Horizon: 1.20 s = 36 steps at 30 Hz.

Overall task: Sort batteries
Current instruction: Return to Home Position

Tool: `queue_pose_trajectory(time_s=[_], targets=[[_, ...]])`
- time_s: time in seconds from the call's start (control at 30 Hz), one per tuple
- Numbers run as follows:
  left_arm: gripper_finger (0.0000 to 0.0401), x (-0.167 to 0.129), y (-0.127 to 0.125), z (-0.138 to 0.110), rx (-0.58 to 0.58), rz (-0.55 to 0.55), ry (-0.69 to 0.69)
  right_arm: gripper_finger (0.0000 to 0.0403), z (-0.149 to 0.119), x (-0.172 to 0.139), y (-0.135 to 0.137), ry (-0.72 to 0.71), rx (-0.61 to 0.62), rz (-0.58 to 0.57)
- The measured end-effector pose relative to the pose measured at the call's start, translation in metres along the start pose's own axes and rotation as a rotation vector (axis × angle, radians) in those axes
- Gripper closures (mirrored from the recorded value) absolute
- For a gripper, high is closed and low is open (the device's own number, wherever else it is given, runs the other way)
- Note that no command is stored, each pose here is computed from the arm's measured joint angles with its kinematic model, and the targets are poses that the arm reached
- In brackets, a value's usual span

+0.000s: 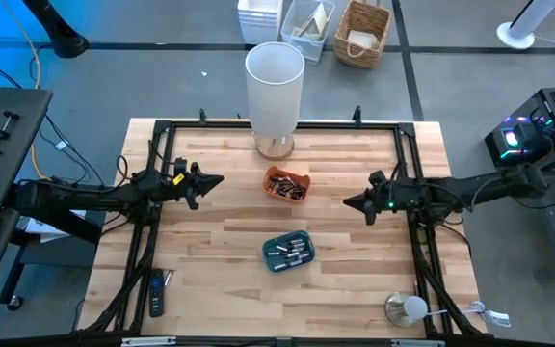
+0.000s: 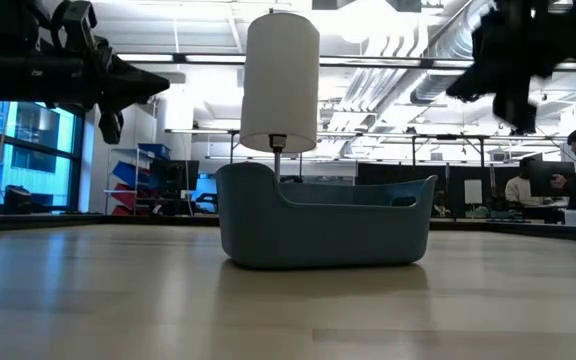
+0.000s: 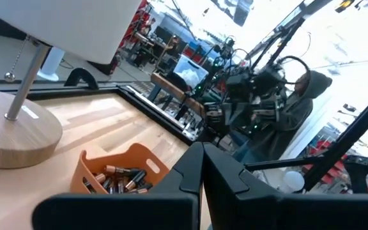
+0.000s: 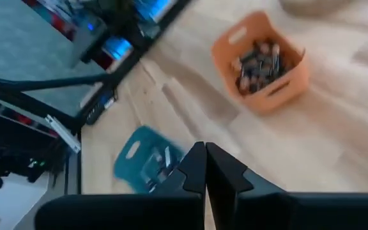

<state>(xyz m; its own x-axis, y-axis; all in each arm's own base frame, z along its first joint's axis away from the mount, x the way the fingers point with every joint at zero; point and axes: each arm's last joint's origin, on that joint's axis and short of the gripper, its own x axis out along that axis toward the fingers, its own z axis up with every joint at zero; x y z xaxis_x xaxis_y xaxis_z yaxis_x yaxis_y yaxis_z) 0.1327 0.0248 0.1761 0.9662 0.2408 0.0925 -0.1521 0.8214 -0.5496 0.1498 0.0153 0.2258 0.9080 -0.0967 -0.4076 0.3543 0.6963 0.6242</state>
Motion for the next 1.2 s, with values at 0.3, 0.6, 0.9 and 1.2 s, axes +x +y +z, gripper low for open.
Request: queue_pose_trajectory(time_s=[0.3,0.6,0.9,1.2], targets=[[0.0401,0.000,0.002,-0.001,0.016,0.016,0.013,0.0402,-0.037,0.006,-0.053,-0.153,-0.240,0.282],[0.0401,-0.002,-0.001,0.002,0.013,0.000,-0.014,0.0402,-0.064,0.011,-0.080,0.098,-0.314,0.096],[0.0400,-0.019,-0.005,0.010,0.008,-0.033,-0.055,0.0402,-0.064,0.011,-0.080,0.101,-0.315,0.095],[0.0400,-0.040,-0.007,0.025,0.007,-0.071,-0.222,0.0402,-0.044,-0.020,-0.063,-0.222,-0.289,0.357]])
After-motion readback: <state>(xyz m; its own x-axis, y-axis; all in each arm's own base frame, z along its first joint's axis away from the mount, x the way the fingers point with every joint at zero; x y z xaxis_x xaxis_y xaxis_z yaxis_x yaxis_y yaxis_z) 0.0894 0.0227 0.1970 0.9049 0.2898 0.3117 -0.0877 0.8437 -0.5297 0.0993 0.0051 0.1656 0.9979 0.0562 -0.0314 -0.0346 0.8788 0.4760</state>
